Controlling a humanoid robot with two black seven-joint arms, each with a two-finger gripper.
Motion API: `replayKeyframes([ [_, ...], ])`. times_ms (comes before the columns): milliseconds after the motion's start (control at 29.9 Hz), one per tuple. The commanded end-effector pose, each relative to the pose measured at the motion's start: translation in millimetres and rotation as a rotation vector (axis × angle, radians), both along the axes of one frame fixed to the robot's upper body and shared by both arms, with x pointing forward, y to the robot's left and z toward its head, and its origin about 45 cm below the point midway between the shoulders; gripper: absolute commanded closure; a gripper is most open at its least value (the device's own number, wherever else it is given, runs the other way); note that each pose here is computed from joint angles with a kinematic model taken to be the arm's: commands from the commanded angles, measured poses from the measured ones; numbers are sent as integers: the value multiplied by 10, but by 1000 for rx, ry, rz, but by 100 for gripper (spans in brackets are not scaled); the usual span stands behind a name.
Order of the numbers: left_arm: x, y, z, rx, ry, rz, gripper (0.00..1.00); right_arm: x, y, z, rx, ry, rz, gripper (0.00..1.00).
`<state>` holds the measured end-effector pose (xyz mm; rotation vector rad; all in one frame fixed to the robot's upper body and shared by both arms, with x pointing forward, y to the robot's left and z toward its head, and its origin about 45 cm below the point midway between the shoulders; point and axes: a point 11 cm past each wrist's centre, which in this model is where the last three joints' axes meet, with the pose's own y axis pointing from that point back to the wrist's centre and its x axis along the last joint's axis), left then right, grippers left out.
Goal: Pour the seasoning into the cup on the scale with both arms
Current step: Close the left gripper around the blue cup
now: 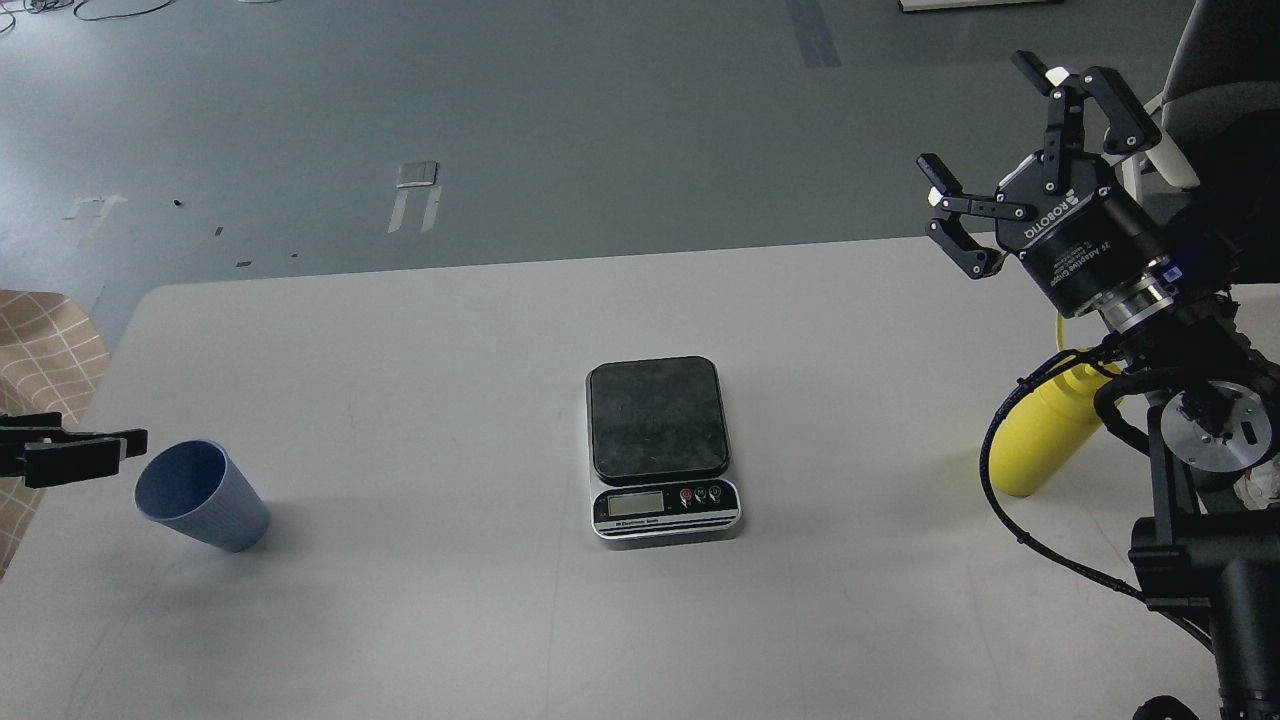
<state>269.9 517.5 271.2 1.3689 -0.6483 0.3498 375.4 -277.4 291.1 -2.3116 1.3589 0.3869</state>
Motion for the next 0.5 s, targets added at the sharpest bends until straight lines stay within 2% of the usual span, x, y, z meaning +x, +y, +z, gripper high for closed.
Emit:
replayKeyframes([
  [0,42,-89,-63,-20,2,-18,2,-16,-6,2,-2,-3,-3,0],
  [267,116,-211,-126,-77,-6,-17,2,-44,-10,-33,-3,5,-3,0],
  [468,83,-223,-218,-83,16,-16,2,-52,-14,-31,-5,4,-4,0],
])
